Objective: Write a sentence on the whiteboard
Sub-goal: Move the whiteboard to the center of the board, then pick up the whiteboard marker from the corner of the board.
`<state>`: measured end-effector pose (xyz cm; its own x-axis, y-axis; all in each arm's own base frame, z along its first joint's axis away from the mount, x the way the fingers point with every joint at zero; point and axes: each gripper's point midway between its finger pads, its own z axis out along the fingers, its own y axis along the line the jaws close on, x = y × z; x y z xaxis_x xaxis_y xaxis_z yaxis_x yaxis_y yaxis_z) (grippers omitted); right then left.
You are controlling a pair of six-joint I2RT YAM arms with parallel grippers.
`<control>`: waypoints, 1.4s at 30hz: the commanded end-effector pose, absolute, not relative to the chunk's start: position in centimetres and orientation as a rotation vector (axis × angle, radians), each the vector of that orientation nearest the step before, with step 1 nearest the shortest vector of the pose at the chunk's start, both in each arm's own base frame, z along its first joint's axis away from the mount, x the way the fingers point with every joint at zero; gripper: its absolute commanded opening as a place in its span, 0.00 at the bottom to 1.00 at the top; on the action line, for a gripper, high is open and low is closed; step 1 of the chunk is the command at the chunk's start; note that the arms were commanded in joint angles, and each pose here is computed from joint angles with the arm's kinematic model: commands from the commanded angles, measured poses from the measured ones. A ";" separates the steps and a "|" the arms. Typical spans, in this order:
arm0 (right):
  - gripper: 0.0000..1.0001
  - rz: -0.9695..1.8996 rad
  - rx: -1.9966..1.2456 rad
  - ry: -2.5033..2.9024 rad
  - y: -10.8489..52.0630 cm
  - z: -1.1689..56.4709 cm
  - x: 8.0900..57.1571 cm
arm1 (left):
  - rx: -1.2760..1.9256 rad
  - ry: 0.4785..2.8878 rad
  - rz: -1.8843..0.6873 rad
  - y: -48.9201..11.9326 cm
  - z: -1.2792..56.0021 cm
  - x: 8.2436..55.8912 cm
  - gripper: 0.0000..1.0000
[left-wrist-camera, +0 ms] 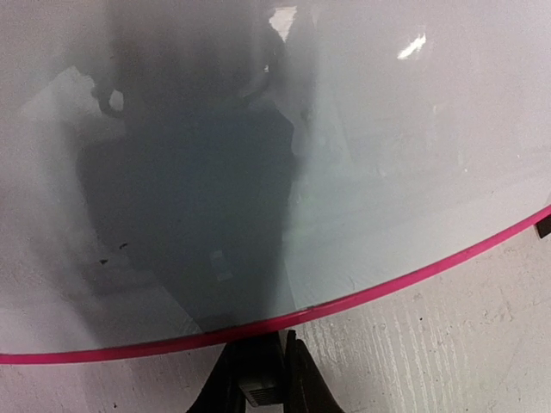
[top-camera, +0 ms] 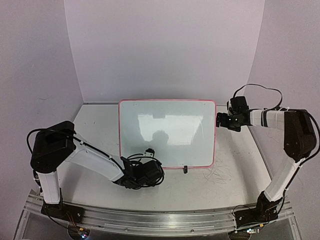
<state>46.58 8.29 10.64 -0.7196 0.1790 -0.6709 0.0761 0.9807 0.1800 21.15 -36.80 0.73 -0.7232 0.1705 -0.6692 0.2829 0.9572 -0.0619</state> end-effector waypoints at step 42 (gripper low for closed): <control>0.00 0.100 0.136 2.537 8.0 4.0 54.8 | 0.157 2.375 -0.569 -30.0 13.4 17.7 0.90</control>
